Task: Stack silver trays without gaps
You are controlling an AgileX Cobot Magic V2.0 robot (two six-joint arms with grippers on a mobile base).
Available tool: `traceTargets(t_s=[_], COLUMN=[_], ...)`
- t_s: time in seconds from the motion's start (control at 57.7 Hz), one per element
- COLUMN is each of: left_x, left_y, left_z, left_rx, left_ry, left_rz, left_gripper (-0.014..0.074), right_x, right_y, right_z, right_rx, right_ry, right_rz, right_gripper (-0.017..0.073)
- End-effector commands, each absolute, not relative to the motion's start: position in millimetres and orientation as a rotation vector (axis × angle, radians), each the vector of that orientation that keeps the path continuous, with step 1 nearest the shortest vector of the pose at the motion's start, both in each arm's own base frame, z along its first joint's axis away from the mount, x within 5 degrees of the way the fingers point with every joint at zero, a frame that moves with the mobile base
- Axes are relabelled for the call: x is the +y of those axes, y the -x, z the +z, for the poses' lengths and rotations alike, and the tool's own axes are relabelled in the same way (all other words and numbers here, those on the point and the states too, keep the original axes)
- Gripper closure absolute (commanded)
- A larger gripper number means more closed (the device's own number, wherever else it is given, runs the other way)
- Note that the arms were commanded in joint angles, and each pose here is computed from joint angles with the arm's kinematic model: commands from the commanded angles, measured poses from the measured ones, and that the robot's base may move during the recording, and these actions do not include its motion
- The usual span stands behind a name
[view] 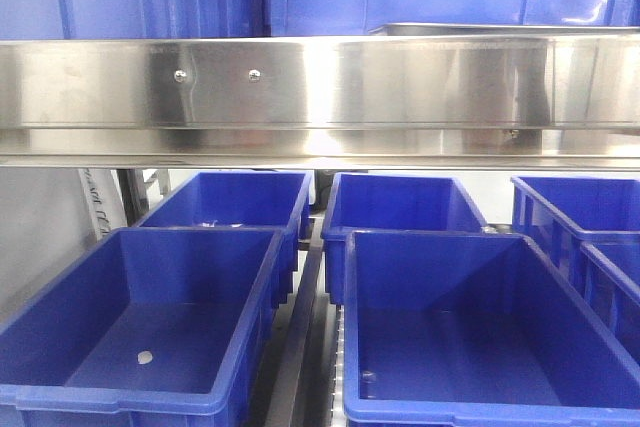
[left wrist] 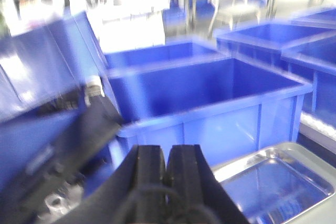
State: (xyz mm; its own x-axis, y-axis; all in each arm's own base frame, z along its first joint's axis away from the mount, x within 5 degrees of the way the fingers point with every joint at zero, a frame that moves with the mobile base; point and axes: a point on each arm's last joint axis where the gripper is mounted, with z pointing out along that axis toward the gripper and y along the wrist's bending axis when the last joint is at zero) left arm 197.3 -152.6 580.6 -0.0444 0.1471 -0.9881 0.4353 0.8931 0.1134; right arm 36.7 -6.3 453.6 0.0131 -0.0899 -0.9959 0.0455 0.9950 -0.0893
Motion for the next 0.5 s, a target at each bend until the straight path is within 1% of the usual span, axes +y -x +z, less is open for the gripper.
traceTargets(t_s=[0.0, 0.087, 0.225, 0.294, 0.364, 0.485], left_x=[-139.1, -120.8, -91.5, -77.2, -61.2, -37.3], left_y=[-179.8, -159.4, -129.4, -113.2, -94.7, -66.4], left_z=[572.2, 545.8, 494.2, 468.8, 450.2, 431.7], left_rx=[1.548, 1.503, 1.534, 1.537, 1.501, 1.404], left_ry=[-0.491, -0.54, -0.584, -0.601, -0.601, -0.576], left_rz=[-0.242, -0.216, -0.203, -0.207, -0.223, -0.266], left_gripper=[0.0601, 0.0601, 0.0601, 0.0601, 0.0601, 0.0601], right_x=[-6.1, -5.2, -3.5, -1.3, 0.9, 3.9], right_y=[-35.5, -35.6, -35.6, -35.6, -35.6, -38.8], right_z=[453.8, 453.7, 453.1, 452.5, 451.5, 445.5], right_rx=[1.541, 1.542, 1.548, 1.555, 1.566, 1.593], right_ry=[0.04, 0.037, 0.033, 0.027, 0.021, 0.015], right_rz=[-0.107, -0.088, -0.053, -0.009, 0.034, 0.091], right_gripper=[0.0629, 0.0629, 0.0629, 0.0629, 0.0629, 0.0629])
